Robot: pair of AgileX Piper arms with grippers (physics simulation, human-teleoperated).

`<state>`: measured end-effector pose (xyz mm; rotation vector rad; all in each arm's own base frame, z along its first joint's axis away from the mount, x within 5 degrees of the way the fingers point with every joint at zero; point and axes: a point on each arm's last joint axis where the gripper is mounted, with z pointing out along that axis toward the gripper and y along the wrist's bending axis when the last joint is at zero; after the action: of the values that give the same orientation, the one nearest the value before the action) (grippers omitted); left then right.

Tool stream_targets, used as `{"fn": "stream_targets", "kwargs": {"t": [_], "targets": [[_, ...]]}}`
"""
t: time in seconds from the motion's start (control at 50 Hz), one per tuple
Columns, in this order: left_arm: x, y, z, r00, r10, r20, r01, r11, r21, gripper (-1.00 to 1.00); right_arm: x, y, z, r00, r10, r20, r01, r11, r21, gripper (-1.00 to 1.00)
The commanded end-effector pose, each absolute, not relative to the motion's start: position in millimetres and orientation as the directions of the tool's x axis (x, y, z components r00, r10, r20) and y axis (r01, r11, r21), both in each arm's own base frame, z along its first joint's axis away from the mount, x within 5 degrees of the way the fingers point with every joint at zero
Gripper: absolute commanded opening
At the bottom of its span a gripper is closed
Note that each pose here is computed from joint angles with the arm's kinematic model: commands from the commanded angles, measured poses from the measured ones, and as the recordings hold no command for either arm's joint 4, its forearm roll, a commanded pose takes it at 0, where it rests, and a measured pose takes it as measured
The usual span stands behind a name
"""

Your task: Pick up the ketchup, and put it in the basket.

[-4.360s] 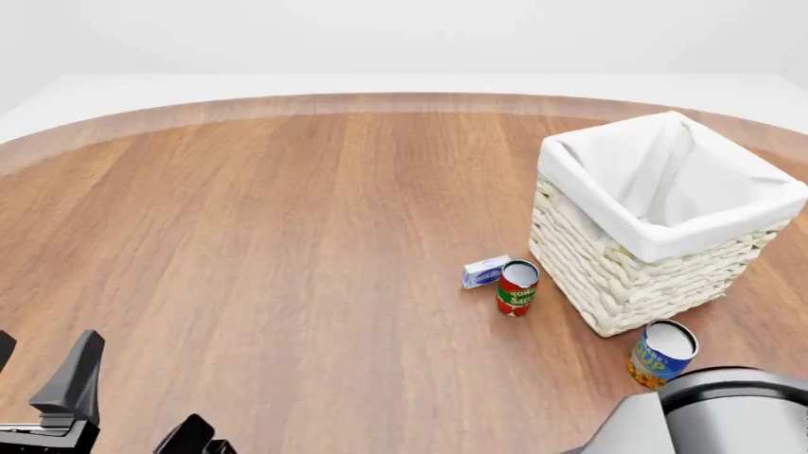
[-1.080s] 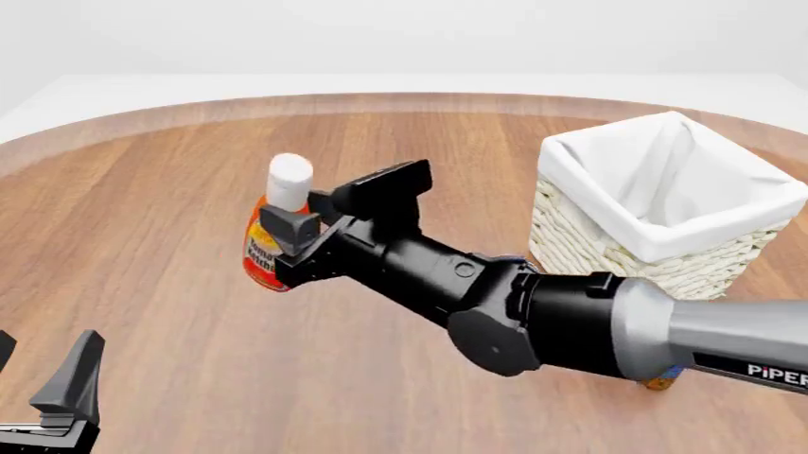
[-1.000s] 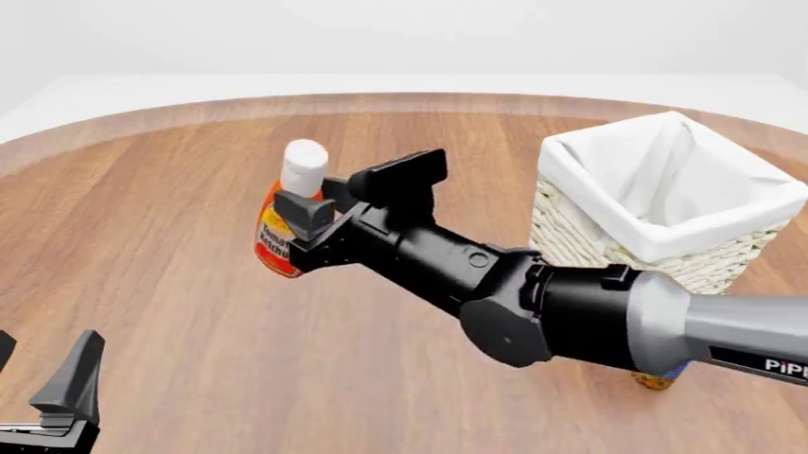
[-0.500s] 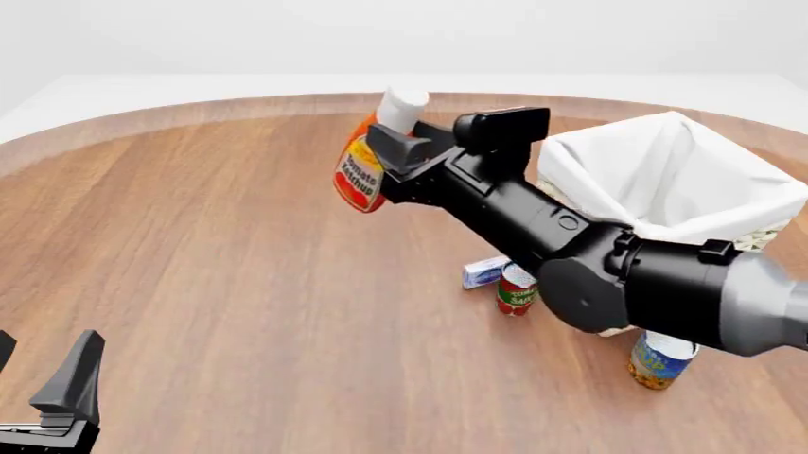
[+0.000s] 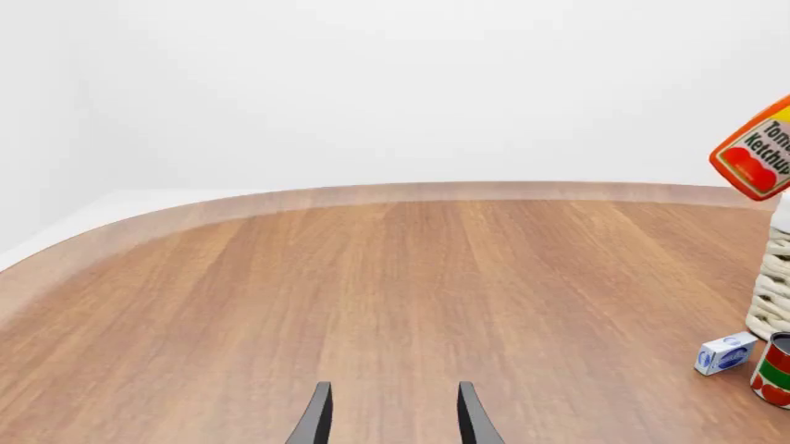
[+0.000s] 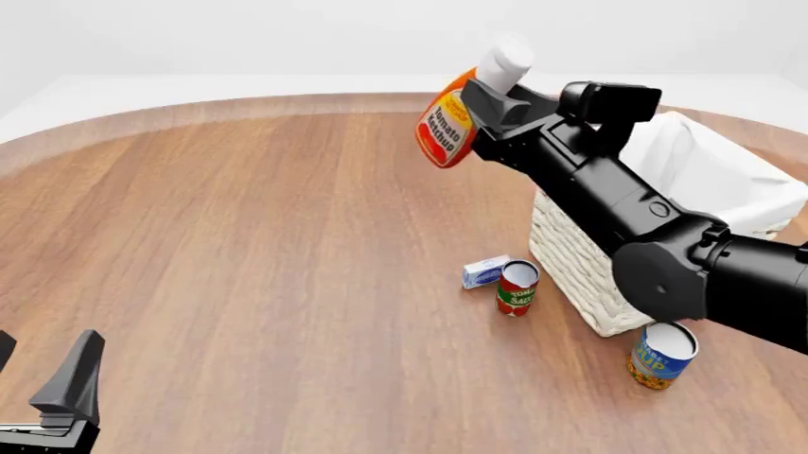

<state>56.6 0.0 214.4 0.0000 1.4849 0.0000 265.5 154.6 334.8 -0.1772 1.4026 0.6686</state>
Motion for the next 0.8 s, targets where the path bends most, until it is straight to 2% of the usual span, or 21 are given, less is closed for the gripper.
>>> {"fn": "stream_targets", "kwargs": {"t": [0.02, 0.28, 0.8], "targets": [[56.6, 0.0, 214.4, 0.086, 0.0, -0.996, 0.0, 1.0, 0.0, 1.0, 267.2, 126.0, 343.0, 0.08, 0.341, -0.936, -0.467, 0.843, 0.267, -1.0], [56.6, 0.0, 214.4, 0.086, 0.0, -0.996, 0.0, 1.0, 0.0, 1.0, 259.4, 88.6, 351.4, 0.168, 0.292, -0.941, -0.37, 0.904, 0.214, -1.0], [56.6, 0.0, 214.4, 0.086, 0.0, -0.996, 0.0, 1.0, 0.0, 1.0, 222.6, 29.0, 353.1, 0.235, 0.298, -0.925, -0.198, 0.947, 0.254, -1.0]]}}
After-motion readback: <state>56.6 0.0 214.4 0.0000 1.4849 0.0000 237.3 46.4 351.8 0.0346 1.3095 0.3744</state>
